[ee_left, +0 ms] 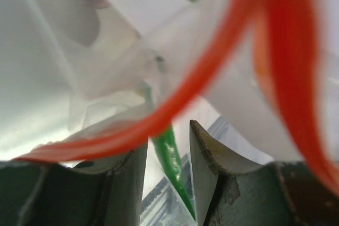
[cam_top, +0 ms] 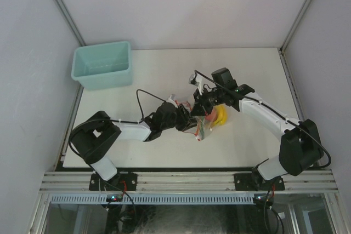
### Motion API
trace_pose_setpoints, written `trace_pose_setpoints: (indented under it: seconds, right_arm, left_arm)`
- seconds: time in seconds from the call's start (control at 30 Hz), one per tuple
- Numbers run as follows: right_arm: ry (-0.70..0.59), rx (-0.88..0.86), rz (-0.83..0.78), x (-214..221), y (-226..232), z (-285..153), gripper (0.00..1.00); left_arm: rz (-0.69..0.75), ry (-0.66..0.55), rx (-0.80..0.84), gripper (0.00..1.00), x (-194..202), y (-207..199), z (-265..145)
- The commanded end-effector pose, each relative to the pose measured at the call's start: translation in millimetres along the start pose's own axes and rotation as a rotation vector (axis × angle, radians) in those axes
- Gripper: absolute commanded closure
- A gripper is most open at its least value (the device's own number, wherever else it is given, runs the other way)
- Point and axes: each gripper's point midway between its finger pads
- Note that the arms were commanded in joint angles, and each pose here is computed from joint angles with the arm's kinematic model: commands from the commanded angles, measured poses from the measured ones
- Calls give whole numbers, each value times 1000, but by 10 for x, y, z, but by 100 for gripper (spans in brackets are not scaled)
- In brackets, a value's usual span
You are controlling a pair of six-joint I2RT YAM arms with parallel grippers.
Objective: Open the zip-top bag and remove the fake food
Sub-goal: Pick up the fake vegetable from the zipper food storage bag.
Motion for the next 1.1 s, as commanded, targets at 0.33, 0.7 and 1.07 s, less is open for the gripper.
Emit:
trace_pose_setpoints:
  seconds: [0.33, 0.7, 1.07]
  right_arm:
    - [-51, 1, -41, -223, 39, 27, 100]
    - [-47, -16, -31, -211, 67, 55, 100]
    - [-31, 22, -60, -158, 15, 8, 100]
  left_arm:
    - [50, 35, -22, 58, 38, -116, 44]
    - [12, 84, -9, 62, 127, -113, 140]
    - [37, 58, 39, 100, 71, -233, 45]
Point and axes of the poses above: each gripper's point midway between its finger pads, its own z axis out along the fingers, its own y axis along the line the jaws close on, x = y × z, and after that the axes turned 1 degree about -z, right-handed
